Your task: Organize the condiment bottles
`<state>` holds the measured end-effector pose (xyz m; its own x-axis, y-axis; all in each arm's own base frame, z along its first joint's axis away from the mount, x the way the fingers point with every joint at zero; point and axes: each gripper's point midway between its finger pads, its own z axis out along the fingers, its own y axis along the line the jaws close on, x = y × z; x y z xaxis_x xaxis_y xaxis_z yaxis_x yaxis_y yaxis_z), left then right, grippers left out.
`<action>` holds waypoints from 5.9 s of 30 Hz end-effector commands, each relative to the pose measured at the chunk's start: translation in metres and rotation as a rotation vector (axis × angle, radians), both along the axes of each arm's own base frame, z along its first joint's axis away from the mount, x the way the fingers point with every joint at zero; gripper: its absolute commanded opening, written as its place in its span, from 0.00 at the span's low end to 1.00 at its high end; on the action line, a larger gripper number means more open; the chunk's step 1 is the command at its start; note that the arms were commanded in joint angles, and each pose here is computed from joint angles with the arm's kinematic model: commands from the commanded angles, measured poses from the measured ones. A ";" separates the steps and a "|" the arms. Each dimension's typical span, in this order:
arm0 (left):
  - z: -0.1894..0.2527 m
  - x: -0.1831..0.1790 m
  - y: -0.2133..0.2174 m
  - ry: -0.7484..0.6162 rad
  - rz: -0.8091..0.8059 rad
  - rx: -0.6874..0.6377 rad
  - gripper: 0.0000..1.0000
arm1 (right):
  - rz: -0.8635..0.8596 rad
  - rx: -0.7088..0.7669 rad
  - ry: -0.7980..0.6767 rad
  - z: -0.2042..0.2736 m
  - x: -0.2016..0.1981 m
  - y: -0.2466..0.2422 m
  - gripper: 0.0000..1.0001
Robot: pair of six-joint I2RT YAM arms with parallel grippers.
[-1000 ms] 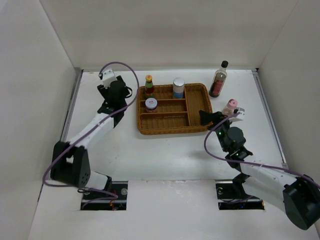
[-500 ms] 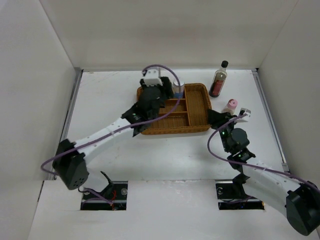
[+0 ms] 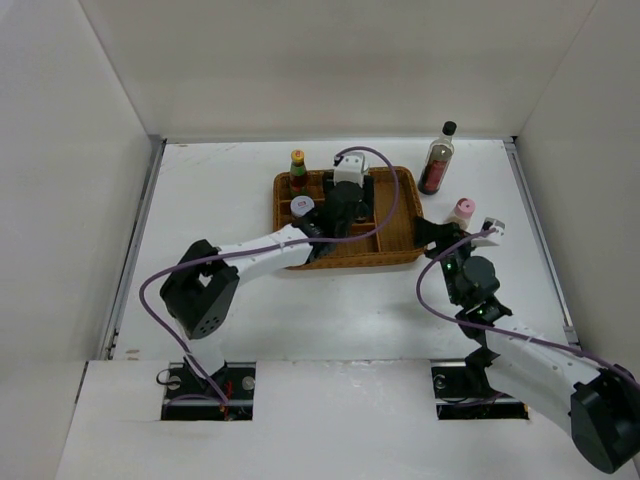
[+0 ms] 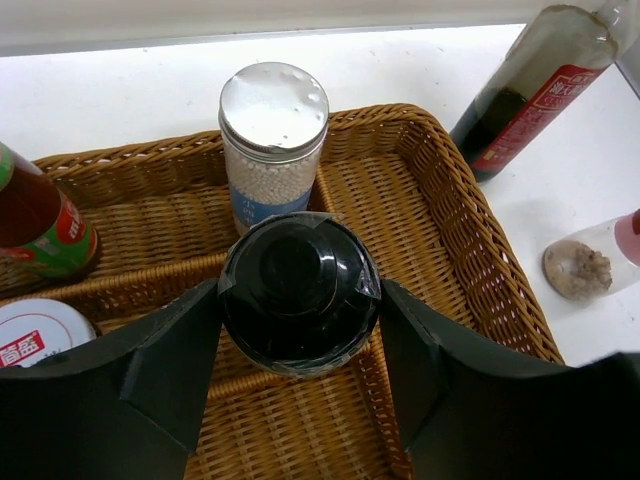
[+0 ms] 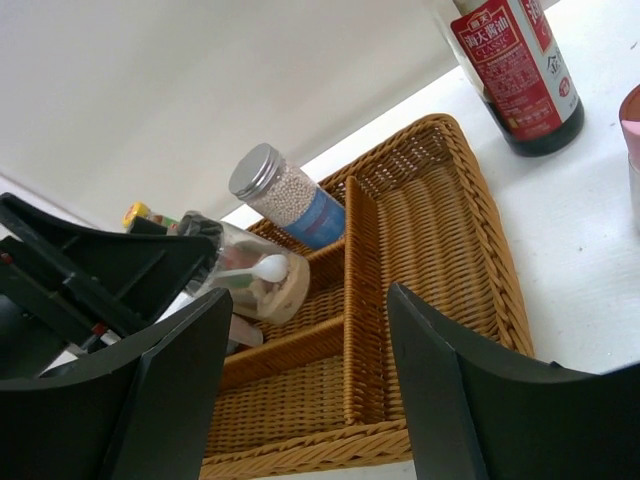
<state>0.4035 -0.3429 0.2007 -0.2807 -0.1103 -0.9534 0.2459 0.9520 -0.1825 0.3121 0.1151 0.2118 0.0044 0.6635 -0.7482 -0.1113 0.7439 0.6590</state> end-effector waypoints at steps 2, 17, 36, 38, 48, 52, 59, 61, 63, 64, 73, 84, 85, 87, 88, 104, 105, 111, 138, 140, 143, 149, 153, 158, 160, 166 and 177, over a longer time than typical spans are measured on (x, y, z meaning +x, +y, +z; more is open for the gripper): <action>0.037 0.017 -0.014 -0.091 0.003 -0.106 0.27 | -0.014 0.030 -0.032 0.009 0.001 -0.005 0.71; -0.045 0.016 -0.007 0.011 0.036 0.007 0.56 | -0.007 0.024 -0.037 0.011 0.000 -0.003 0.73; 0.044 -0.095 0.172 -0.256 0.330 -0.406 1.00 | 0.025 -0.109 -0.046 0.059 0.011 0.019 0.30; 0.029 -0.108 0.210 -0.271 0.411 -0.436 1.00 | 0.010 -0.140 -0.031 0.077 0.022 0.020 0.36; -0.034 -0.116 0.272 -0.196 0.535 -0.548 1.00 | -0.281 -0.424 0.193 0.111 0.127 -0.061 0.84; -0.058 -0.109 0.269 -0.114 0.520 -0.572 1.00 | -0.324 -0.502 0.303 0.095 0.166 -0.085 0.93; -0.064 -0.108 0.273 -0.101 0.537 -0.595 1.00 | -0.297 -0.605 0.357 0.070 0.225 -0.089 0.95; -0.062 -0.108 0.277 -0.115 0.554 -0.598 1.00 | -0.287 -0.633 0.348 0.065 0.240 -0.087 0.95; -0.064 -0.107 0.274 -0.110 0.546 -0.596 1.00 | -0.302 -0.658 0.348 0.060 0.254 -0.091 0.94; -0.066 -0.107 0.273 -0.106 0.542 -0.594 1.00 | -0.302 -0.660 0.351 0.056 0.259 -0.091 0.93; -0.071 -0.104 0.268 -0.093 0.534 -0.582 1.00 | -0.405 -0.642 0.295 0.059 0.260 -0.105 0.33; -0.074 -0.101 0.268 -0.087 0.536 -0.577 1.00 | -0.462 -0.532 -0.017 0.207 0.163 -0.087 0.26; -0.073 -0.102 0.269 -0.091 0.537 -0.580 1.00 | -0.439 -0.530 -0.031 0.211 0.149 -0.078 0.26; -0.072 -0.102 0.270 -0.093 0.539 -0.580 1.00 | -0.385 -0.509 -0.055 0.214 0.121 -0.060 0.26; -0.074 -0.101 0.270 -0.088 0.542 -0.574 1.00 | -0.347 -0.492 -0.065 0.212 0.108 -0.048 0.26; -0.084 -0.101 0.268 -0.059 0.542 -0.567 1.00 | 0.249 -0.347 -0.209 0.201 0.027 0.184 0.25; -0.084 -0.101 0.268 -0.060 0.541 -0.568 1.00 | 0.266 -0.344 -0.216 0.199 0.025 0.194 0.25; -0.088 -0.100 0.265 -0.045 0.540 -0.558 1.00 | 0.298 -0.365 -0.234 0.193 0.027 0.231 0.25; -0.085 -0.101 0.265 -0.052 0.538 -0.567 1.00 | 0.300 -0.485 -0.196 0.134 0.045 0.286 0.24; -0.087 -0.101 0.265 -0.048 0.539 -0.563 1.00 | 0.301 -0.496 -0.191 0.129 0.038 0.286 0.24; -0.086 -0.101 0.265 -0.049 0.536 -0.566 1.00 | 0.291 -0.502 -0.206 0.136 0.025 0.280 0.24; -0.087 -0.100 0.263 -0.041 0.528 -0.565 1.00 | 0.296 -0.523 -0.196 0.124 0.019 0.276 0.26; -0.088 -0.100 0.265 -0.041 0.534 -0.563 1.00 | 0.319 -0.532 -0.140 0.092 0.019 0.280 0.28; -0.089 -0.099 0.264 -0.037 0.533 -0.560 1.00 | 0.323 -0.537 -0.107 0.073 0.018 0.279 0.47; -0.089 -0.099 0.262 -0.036 0.527 -0.562 1.00 | 0.330 -0.536 -0.100 0.069 0.018 0.280 0.53; -0.091 -0.099 0.262 -0.031 0.526 -0.560 1.00 | 0.343 -0.511 -0.116 0.080 0.015 0.282 0.65; -0.089 -0.099 0.261 -0.034 0.521 -0.565 1.00 | 0.344 -0.451 -0.168 0.121 0.006 0.260 0.91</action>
<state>0.2997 -0.0796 0.0979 -0.0684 -0.6632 -0.7453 -0.2260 0.7379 -0.6359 0.3233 0.3846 0.2932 -0.0596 0.1610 -0.9852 -0.4502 0.8765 0.1705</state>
